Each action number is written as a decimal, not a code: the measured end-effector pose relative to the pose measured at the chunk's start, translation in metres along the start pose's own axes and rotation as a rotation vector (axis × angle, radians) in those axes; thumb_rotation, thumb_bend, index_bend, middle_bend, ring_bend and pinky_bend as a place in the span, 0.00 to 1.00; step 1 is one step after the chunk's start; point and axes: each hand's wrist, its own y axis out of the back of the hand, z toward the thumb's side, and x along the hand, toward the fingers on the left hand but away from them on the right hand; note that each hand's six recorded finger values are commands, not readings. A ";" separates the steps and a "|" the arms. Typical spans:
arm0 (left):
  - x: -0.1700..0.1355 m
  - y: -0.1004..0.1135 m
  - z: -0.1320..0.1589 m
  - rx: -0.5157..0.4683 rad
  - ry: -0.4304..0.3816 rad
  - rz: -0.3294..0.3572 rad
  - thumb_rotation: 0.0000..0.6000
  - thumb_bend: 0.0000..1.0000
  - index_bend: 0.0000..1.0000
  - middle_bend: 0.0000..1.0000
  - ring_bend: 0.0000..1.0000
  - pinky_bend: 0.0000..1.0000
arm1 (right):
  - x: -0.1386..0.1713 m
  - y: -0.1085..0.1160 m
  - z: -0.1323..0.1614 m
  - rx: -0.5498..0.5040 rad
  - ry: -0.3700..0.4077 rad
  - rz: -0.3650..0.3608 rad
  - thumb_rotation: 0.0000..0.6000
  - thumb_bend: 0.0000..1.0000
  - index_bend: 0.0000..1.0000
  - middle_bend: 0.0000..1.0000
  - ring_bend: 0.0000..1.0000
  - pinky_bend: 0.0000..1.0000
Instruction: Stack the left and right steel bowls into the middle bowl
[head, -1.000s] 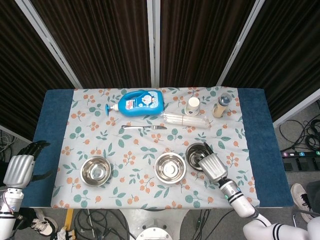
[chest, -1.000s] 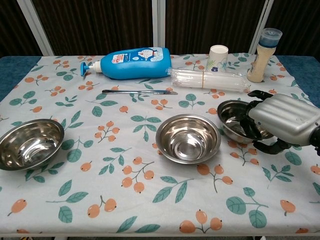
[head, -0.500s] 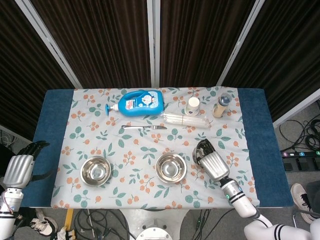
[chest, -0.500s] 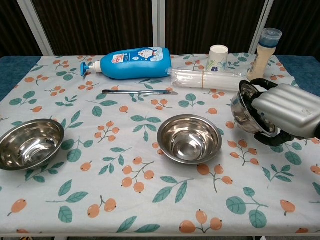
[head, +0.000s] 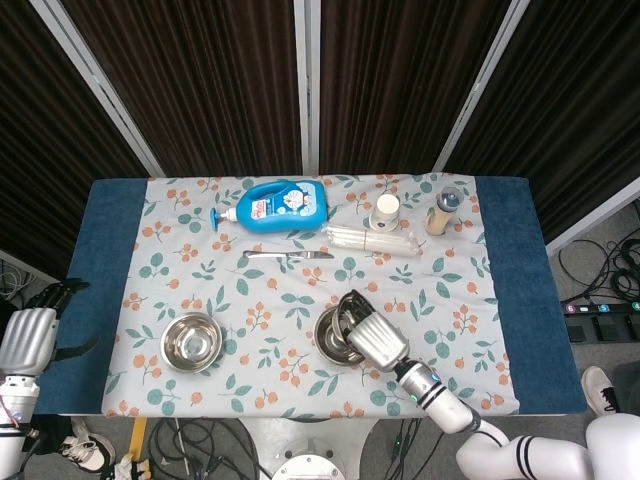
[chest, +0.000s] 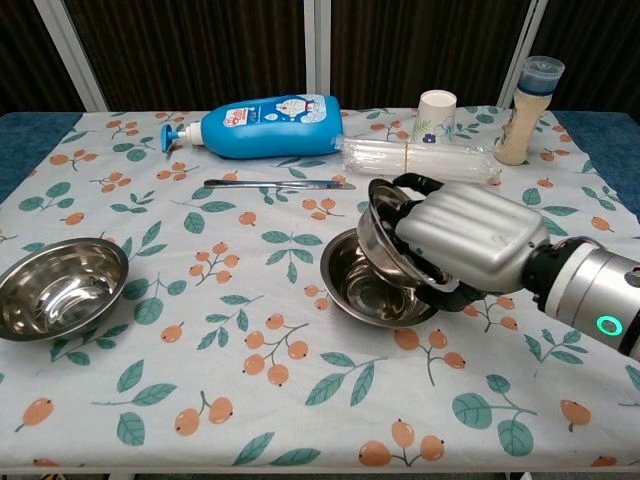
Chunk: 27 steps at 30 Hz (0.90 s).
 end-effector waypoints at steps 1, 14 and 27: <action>0.000 0.000 -0.001 -0.003 0.002 0.001 1.00 0.03 0.27 0.28 0.21 0.29 | -0.002 0.000 0.002 0.001 0.006 0.000 1.00 0.35 0.78 0.65 0.29 0.02; 0.000 0.001 -0.005 -0.025 0.011 0.002 1.00 0.03 0.27 0.28 0.21 0.29 | -0.004 0.007 0.007 -0.013 0.054 0.070 1.00 0.00 0.22 0.22 0.02 0.00; 0.002 0.000 -0.003 -0.028 0.011 -0.004 1.00 0.03 0.27 0.28 0.21 0.29 | -0.009 0.033 0.006 0.012 0.058 0.050 1.00 0.00 0.13 0.18 0.00 0.00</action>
